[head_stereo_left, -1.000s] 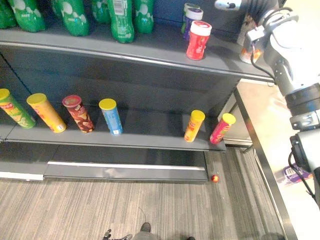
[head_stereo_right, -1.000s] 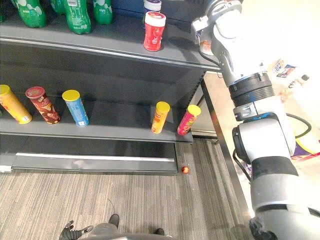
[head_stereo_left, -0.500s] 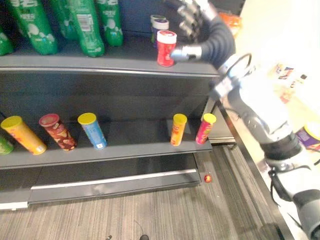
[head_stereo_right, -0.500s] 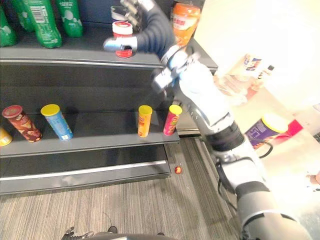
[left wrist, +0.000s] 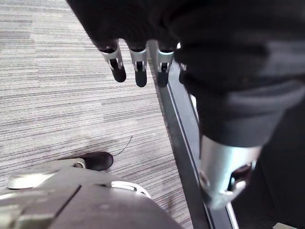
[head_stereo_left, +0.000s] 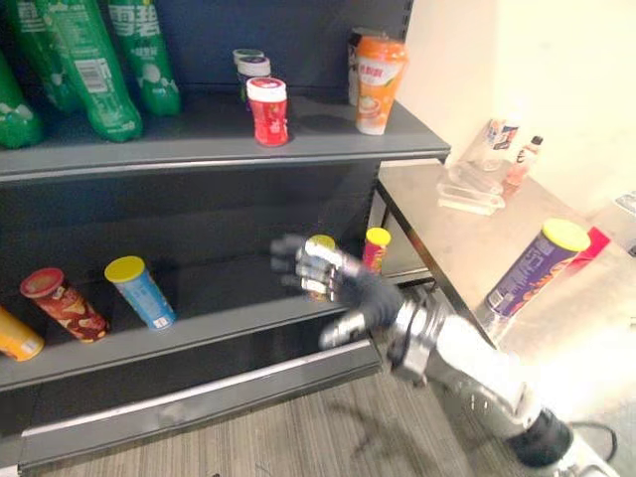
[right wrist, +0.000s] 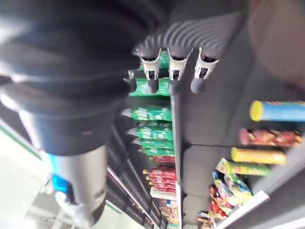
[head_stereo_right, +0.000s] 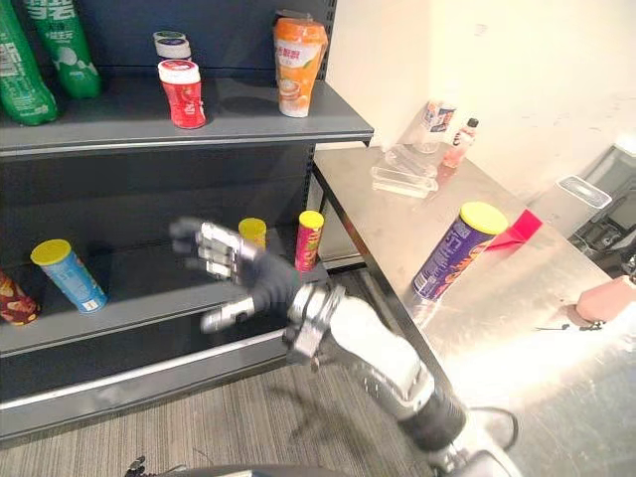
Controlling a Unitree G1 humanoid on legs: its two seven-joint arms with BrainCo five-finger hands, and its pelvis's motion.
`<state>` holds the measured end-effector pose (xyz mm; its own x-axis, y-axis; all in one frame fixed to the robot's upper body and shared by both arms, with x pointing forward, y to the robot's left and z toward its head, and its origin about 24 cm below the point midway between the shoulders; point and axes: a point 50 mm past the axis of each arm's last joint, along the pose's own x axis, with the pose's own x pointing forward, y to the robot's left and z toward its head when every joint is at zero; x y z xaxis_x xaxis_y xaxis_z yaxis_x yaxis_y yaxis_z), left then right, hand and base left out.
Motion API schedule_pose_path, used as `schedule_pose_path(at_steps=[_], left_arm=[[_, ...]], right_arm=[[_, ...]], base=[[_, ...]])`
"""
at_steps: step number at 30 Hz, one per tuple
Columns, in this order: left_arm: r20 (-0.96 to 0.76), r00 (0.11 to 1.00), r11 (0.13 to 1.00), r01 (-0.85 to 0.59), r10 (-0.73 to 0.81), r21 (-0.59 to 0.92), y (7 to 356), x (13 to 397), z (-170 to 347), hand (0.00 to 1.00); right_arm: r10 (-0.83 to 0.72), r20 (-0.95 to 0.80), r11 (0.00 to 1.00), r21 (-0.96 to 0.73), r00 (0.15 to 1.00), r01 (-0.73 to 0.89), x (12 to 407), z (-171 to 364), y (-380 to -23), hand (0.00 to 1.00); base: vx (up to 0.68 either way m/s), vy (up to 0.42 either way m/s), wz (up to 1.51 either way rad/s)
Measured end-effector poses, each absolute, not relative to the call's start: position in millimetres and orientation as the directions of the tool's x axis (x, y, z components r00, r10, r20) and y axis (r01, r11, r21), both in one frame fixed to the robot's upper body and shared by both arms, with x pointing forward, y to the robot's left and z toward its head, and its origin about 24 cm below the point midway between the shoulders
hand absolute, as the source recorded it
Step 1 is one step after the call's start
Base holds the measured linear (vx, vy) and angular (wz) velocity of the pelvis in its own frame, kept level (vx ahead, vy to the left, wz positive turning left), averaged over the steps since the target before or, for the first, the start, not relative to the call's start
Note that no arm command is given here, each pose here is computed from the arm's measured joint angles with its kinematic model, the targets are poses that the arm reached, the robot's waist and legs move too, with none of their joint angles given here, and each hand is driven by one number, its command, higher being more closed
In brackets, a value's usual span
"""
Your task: Put the gum and the chips on the shelf.
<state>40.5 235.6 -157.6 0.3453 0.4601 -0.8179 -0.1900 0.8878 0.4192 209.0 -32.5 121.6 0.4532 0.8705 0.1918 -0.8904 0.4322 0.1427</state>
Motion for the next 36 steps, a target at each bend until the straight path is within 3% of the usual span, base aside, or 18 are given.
schedule_pose_path(at_steps=[4, 6, 9, 13, 15, 21, 26, 36], left_arm=[[-0.822, 0.342, 0.89, -0.154, 0.456, 0.429, 233, 39, -159, 0.0], [-0.824, 0.339, 0.891, -0.147, 0.454, 0.43, 232, 38, -160, 0.0], [-0.846, 0.307, 0.9, -0.172, 0.436, 0.401, 227, 30, -162, 0.0], [-0.866, 0.3, 0.914, -0.198, 0.4, 0.354, 222, 29, -164, 0.0], [-0.879, 0.288, 0.92, -0.215, 0.38, 0.327, 219, 28, -165, 0.0], [-0.889, 0.267, 0.917, -0.254, 0.372, 0.308, 222, 27, -165, 0.0], [-0.894, 0.254, 0.917, -0.259, 0.369, 0.305, 220, 25, -166, 0.0], [-0.908, 0.212, 0.905, -0.314, 0.36, 0.286, 218, 18, -168, 0.0]], right_arm=[[0.814, -0.114, 0.572, 0.337, 0.57, -0.748, 191, 34, -53, 0.0], [0.764, -0.259, 0.645, 0.335, 0.591, -0.687, 177, -4, -64, 0.0], [0.584, -0.562, 0.81, 0.359, 0.585, -0.464, 138, -80, -95, 0.0], [0.416, -0.738, 0.907, 0.292, 0.531, -0.305, 108, -121, -131, 0.0], [0.247, -0.815, 0.969, 0.196, 0.523, -0.152, 95, -138, -155, 0.0], [0.023, -0.865, 0.998, 0.051, 0.501, 0.044, 84, -151, -187, 0.0], [-0.187, -0.941, 0.97, -0.132, 0.282, 0.204, 30, -167, -213, 0.0], [-0.253, -0.949, 0.931, -0.186, 0.187, 0.315, 6, -170, -213, 0.0]], base=[[0.01, 0.0, -0.06], [0.01, 0.004, -0.02], [0.02, 0.0, -0.08], [0.0, 0.003, -0.06], [0.0, -0.001, -0.02], [-0.03, 0.004, 0.04], [-0.01, 0.032, -0.01], [0.02, 0.012, -0.12]])
